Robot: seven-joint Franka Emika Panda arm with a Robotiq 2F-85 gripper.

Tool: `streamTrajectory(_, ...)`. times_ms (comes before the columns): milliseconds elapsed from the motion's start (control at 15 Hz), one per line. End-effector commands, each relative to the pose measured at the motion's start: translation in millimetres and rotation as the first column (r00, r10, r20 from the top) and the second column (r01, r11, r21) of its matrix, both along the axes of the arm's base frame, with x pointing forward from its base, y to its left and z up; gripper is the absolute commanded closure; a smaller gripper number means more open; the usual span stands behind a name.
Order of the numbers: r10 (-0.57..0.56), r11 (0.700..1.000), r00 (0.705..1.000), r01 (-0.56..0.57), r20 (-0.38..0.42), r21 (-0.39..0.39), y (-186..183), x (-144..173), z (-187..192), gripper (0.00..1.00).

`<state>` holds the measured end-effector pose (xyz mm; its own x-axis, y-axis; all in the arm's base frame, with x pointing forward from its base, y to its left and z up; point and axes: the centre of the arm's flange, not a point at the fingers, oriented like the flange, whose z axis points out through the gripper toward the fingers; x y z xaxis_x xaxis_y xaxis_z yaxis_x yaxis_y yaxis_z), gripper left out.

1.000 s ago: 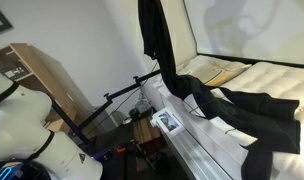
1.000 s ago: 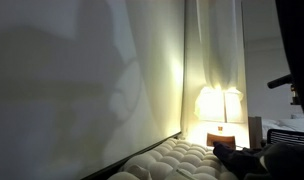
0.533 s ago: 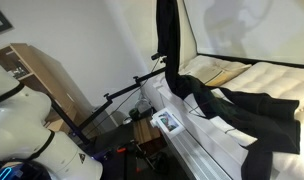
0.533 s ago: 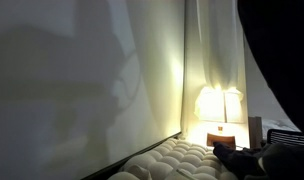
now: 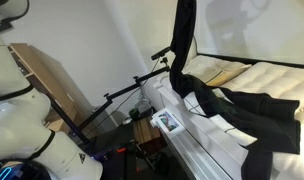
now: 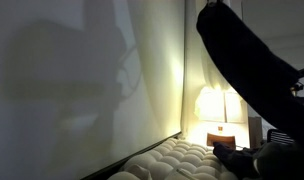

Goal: Unfold the black cloth on the bed.

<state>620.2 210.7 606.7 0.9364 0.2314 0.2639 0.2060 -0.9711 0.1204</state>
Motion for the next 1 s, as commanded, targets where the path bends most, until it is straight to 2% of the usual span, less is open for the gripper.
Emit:
streamTrajectory(0,-0.131,0.989,0.985,0.137,0.115,-0.051,-3.8,46.7,-0.5,0.93)
streamTrajectory(267,-0.262,0.946,0.935,0.298,0.24,-0.126,-12.8,77.7,4.4,0.94)
streamTrajectory(600,-0.309,0.896,0.879,0.398,0.364,-0.199,1.4,98.4,12.5,0.94)
streamTrajectory(733,-0.324,0.865,0.84,0.449,0.434,-0.225,7.2,104.7,10.0,0.94)
streamTrajectory(933,-0.366,0.813,0.753,0.544,0.546,-0.206,10.6,114.1,8.6,0.93)
